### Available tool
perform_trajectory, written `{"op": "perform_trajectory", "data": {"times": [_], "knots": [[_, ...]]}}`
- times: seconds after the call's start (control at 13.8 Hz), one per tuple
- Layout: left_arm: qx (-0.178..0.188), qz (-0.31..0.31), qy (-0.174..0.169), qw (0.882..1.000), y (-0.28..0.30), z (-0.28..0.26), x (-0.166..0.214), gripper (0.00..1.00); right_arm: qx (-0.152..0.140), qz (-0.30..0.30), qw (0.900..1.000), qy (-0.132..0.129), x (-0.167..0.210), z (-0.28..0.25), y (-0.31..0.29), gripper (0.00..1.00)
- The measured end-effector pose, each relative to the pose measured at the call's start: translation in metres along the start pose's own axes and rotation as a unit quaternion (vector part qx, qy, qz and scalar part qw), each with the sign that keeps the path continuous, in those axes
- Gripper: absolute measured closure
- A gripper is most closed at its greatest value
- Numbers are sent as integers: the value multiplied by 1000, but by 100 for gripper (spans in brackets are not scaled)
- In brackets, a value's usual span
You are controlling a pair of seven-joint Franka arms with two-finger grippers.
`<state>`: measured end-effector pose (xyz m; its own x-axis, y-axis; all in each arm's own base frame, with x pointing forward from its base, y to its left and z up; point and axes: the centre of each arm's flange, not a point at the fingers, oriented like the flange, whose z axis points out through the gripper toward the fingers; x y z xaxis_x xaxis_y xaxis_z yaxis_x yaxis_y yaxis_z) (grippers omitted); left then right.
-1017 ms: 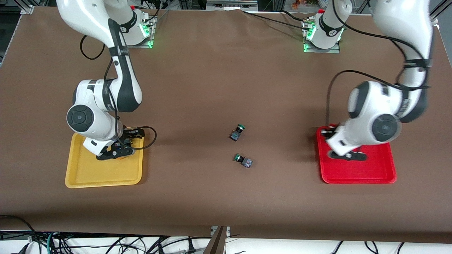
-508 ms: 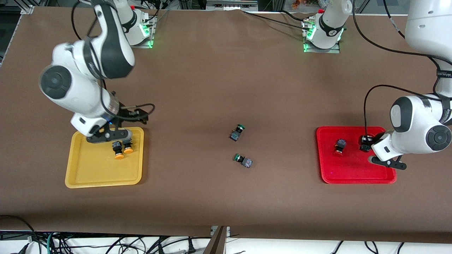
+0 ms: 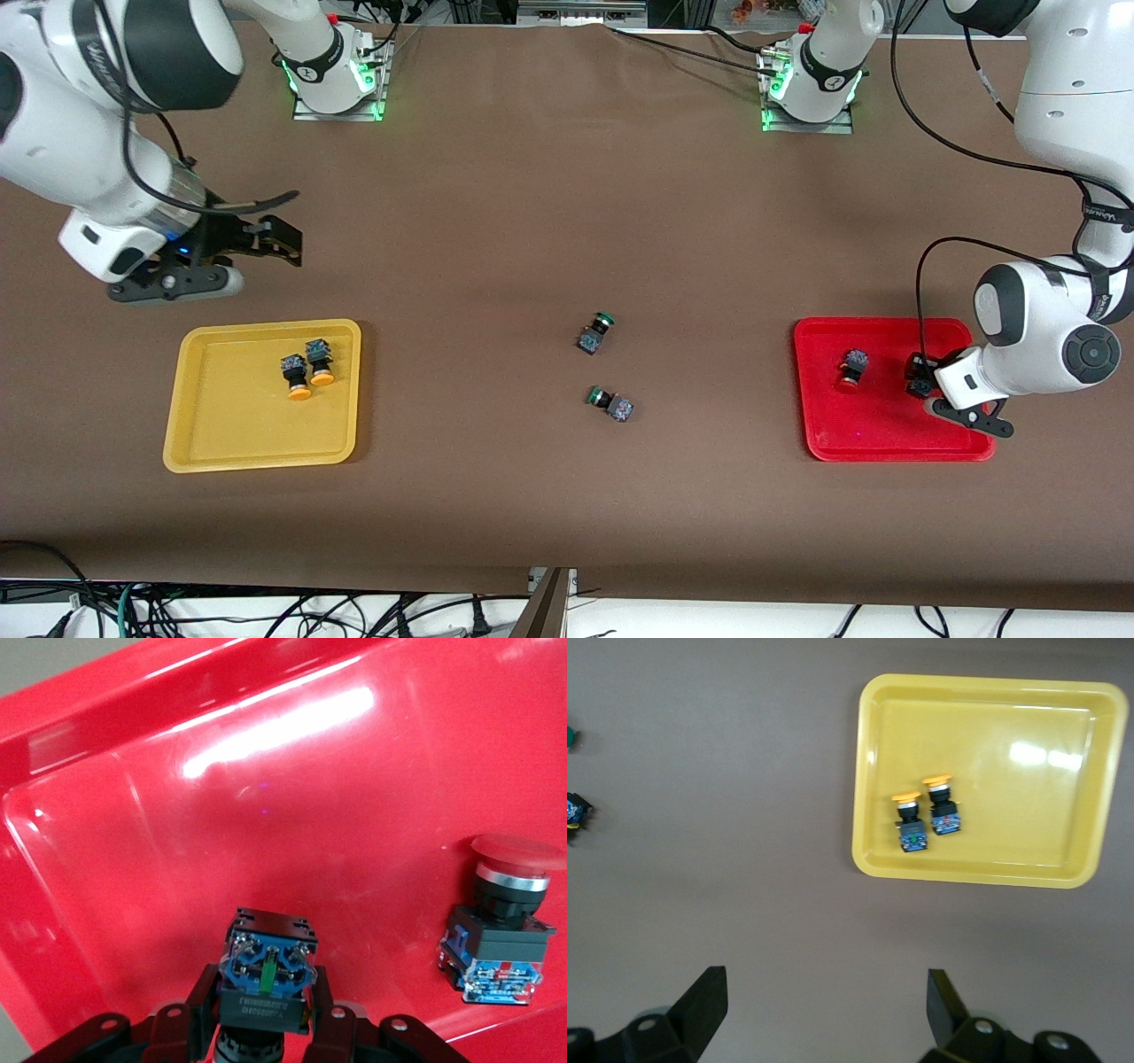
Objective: Place red and yellow buttons in trays
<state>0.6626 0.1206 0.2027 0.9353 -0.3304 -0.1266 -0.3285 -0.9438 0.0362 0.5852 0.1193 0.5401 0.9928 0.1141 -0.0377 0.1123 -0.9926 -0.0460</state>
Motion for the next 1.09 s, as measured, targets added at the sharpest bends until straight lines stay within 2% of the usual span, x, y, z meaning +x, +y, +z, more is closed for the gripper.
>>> {"op": "perform_trajectory", "data": {"times": [0.07, 0.22, 0.44, 0.65, 0.87, 1.09], "knots": [[1, 3, 4, 1000, 1, -4, 2, 50, 3, 3, 1000, 3, -5, -8, 8, 0], [1, 10, 11, 1000, 9, -23, 9, 32, 11, 9, 1000, 11, -13, -21, 22, 0], [5, 24, 15, 1000, 29, -89, 15, 1, 11, 20, 1000, 18, -21, -35, 42, 0], [6, 38, 5, 999, 55, -175, 14, 0, -12, 12, 1000, 19, -23, -38, 41, 0], [2, 41, -17, 999, 85, -250, 12, 0, -15, 5, 1000, 19, -25, -39, 34, 0], [20, 9, -15, 1000, 140, -300, 10, 0, -15, 1, 1000, 22, -25, -42, 30, 0]]}}
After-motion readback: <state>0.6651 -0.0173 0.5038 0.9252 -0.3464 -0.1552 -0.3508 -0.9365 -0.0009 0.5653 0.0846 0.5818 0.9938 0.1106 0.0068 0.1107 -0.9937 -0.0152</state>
